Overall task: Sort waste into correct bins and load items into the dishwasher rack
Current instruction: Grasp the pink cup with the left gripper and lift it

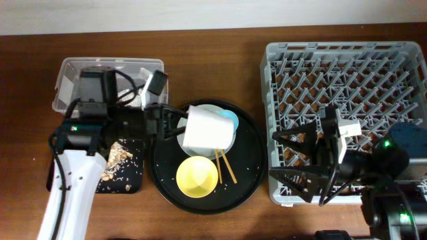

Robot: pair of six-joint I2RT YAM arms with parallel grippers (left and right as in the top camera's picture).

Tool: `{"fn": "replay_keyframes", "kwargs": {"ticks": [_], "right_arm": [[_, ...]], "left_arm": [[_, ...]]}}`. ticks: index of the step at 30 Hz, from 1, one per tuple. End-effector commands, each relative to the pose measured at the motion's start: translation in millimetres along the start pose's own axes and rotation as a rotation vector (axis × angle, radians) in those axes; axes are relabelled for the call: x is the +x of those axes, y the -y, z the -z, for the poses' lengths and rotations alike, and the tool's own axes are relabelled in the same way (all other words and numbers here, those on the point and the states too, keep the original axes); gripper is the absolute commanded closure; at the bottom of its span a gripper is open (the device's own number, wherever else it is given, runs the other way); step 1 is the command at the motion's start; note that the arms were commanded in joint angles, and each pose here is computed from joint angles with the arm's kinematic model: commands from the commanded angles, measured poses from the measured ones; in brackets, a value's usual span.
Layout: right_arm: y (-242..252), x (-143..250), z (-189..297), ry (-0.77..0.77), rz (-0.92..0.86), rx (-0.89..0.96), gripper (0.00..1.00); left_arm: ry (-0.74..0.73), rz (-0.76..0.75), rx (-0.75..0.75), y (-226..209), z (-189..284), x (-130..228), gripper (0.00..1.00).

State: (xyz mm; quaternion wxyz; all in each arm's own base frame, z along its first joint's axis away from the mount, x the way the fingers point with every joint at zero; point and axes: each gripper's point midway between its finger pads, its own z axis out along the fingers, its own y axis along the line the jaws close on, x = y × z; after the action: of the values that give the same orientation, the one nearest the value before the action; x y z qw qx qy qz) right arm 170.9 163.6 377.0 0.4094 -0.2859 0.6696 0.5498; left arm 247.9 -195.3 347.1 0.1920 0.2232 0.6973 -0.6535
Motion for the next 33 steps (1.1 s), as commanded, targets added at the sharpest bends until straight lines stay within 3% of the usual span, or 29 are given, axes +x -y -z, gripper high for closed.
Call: {"fn": "replay_keyframes", "kwargs": {"ticks": [1, 5, 11, 18, 20, 21, 27, 33], "right_arm": [[-15, -1, 0, -0.019, 0.024, -0.078, 0.02], [-5, 14, -2, -0.035, -0.042, -0.082, 0.00], [-31, 15, -22, -0.075, 0.093, -0.185, 0.00], [-8, 5, -33, -0.049, 0.116, -0.104, 0.01], [-1, 5, -36, -0.054, 0.103, -0.102, 0.06], [3, 5, -38, -0.056, 0.096, -0.101, 0.15], [-14, -5, -36, -0.037, 0.210, -0.180, 0.28], [-10, 5, -36, -0.067, 0.124, -0.174, 0.27]], "left_arm": [[-0.061, -0.078, 0.073, 19, -19, 7, 1.00], [-0.093, -0.108, 0.064, 26, -43, 2, 1.00], [-0.110, -0.161, 0.074, 34, -59, 3, 1.00], [-0.165, -0.126, 0.123, 45, -70, 16, 1.00], [-0.166, -0.126, 0.124, 45, -70, 16, 1.00], [-0.166, -0.126, 0.124, 45, -70, 16, 1.00], [-0.166, -0.127, 0.124, 45, -70, 16, 1.00], [-0.164, -0.127, 0.121, 45, -70, 16, 1.00]]}}
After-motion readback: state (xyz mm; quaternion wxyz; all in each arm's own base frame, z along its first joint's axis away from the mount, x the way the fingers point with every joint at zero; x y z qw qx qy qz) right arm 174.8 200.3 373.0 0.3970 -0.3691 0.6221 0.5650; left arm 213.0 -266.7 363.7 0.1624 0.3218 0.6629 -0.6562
